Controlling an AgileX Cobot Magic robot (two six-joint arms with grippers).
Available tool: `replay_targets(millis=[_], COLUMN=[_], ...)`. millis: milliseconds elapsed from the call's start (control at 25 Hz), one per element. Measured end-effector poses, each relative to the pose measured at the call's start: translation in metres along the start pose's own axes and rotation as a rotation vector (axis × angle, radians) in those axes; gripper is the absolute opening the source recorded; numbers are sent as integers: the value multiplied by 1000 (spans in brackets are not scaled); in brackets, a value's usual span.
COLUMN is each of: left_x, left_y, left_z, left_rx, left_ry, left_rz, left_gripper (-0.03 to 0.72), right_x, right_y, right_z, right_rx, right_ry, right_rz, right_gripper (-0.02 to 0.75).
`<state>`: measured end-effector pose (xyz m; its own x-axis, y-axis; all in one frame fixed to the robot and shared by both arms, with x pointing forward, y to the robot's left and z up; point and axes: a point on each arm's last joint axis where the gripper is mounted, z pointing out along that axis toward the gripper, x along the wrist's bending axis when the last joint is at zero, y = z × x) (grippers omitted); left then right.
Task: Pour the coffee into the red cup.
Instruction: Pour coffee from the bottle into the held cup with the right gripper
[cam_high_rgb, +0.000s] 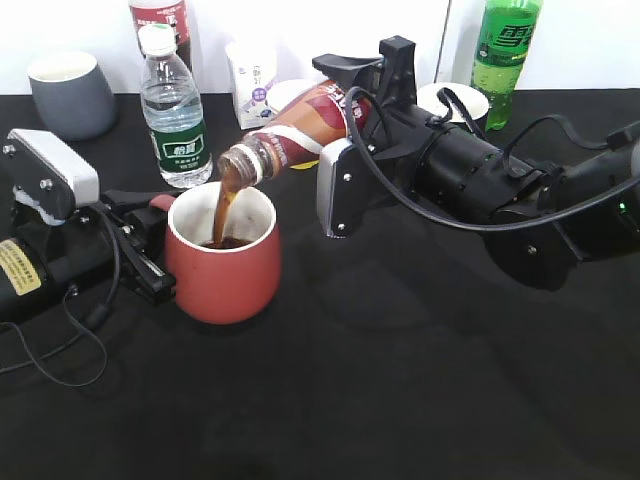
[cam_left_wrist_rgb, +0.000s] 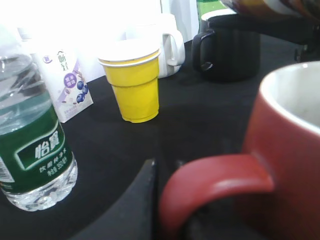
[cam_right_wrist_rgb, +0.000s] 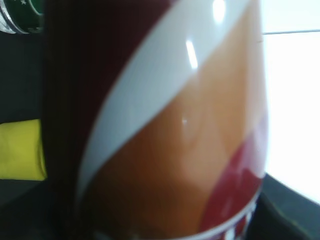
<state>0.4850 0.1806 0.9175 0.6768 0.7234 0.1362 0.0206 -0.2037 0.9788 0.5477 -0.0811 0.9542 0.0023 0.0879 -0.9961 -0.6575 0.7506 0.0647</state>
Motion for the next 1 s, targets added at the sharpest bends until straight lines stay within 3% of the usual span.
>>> replay_targets(millis=[1000], left_x=[0], left_y=[0], left_z=[0], left_rx=[4], left_ry=[0], left_rz=[3], left_gripper=[64], right_x=[0], right_y=[0], right_z=[0], right_rx=[0], right_ry=[-2], right_rz=[-4], right_gripper=[534])
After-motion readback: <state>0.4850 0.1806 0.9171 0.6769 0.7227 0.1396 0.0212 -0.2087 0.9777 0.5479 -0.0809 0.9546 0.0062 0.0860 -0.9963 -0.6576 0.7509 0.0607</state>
